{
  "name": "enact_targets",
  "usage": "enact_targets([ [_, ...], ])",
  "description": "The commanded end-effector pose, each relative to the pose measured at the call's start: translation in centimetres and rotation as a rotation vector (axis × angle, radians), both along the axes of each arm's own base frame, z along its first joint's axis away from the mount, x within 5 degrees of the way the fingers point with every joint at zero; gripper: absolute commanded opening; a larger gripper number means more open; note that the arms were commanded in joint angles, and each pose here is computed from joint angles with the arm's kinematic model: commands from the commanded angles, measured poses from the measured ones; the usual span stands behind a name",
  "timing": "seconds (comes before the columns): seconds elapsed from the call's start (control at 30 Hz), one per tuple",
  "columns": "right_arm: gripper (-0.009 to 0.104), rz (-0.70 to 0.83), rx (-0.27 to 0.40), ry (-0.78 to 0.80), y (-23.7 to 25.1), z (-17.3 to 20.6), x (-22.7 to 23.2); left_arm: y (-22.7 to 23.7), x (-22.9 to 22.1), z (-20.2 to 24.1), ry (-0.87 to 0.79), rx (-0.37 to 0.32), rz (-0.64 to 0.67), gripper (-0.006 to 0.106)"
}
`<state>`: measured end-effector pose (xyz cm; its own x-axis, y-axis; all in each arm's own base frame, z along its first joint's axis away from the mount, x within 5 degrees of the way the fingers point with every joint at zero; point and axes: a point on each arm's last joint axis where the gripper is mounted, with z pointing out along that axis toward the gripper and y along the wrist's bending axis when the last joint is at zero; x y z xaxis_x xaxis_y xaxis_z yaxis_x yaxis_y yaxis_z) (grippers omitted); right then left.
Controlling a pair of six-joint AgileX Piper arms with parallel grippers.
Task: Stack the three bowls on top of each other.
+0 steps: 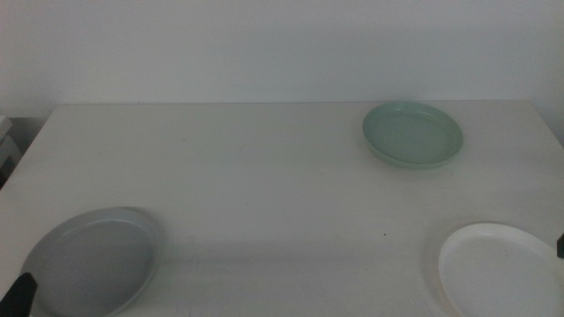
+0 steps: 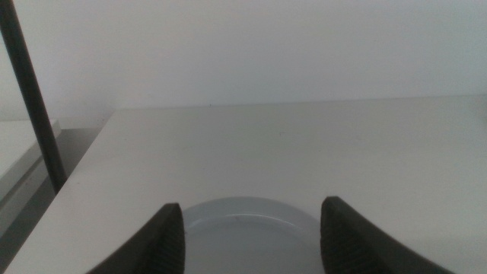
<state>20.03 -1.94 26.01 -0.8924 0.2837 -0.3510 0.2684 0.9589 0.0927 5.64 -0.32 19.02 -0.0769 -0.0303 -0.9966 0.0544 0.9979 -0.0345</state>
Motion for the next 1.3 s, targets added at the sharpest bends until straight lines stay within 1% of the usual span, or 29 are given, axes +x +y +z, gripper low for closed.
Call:
enact_targets([
  [0.0,0.094,0.005,-0.021,-0.032,-0.9,0.4,1.1,0.0,-0.1,1.0,-0.096,-0.025,-0.007,0.061],
  [0.1,0.094,0.029,-0.036,0.021,-1.9,-0.9,1.9,0.0,-0.1,1.0,-0.096,-0.025,-0.007,0.061],
  [0.27,0.094,0.126,-0.081,0.071,-3.6,-3.6,3.7,0.0,-0.1,1.0,-0.096,-0.025,-0.007,0.061],
  [0.4,0.090,0.223,-0.122,0.064,-4.3,-5.9,5.5,0.0,-0.1,1.0,-0.096,-0.025,-0.007,0.061],
  [0.47,0.087,0.240,-0.123,0.072,-4.4,-7.0,6.1,0.0,-0.1,1.0,-0.096,-0.025,-0.007,0.061],
  [0.57,0.082,0.246,-0.107,0.116,-4.5,-8.6,6.6,0.0,-0.1,1.0,-0.096,-0.025,-0.007,0.061],
  [0.67,0.072,0.250,-0.098,0.148,-4.6,-9.6,6.7,0.0,-0.1,1.0,-0.096,-0.025,-0.007,0.061],
  [0.77,0.056,0.251,-0.097,0.152,-4.6,-9.8,6.8,0.0,-0.1,1.0,-0.096,-0.025,-0.007,0.061],
  [0.83,0.041,0.252,-0.095,0.154,-4.6,-9.8,6.8,0.0,-0.1,1.0,-0.096,-0.025,-0.007,0.061],
  [0.93,0.013,0.253,-0.087,0.172,-4.5,-9.8,6.6,0.0,-0.1,1.0,-0.096,-0.025,-0.007,0.061],
  [1.0,-0.001,0.257,-0.082,0.186,-4.3,-9.4,6.4,0.0,-0.1,1.0,-0.096,-0.025,-0.007,0.061],
  [1.07,-0.001,0.263,-0.080,0.188,-3.8,-8.5,6.4,0.0,-0.1,1.0,-0.096,-0.025,-0.007,0.061],
  [1.17,-0.001,0.290,-0.088,0.151,-2.1,-6.0,7.0,0.0,-0.1,1.0,-0.096,-0.025,-0.007,0.061],
  [1.27,-0.001,0.303,-0.075,0.094,0.9,-3.3,8.0,0.0,-0.1,1.0,-0.096,-0.025,-0.007,0.061],
])
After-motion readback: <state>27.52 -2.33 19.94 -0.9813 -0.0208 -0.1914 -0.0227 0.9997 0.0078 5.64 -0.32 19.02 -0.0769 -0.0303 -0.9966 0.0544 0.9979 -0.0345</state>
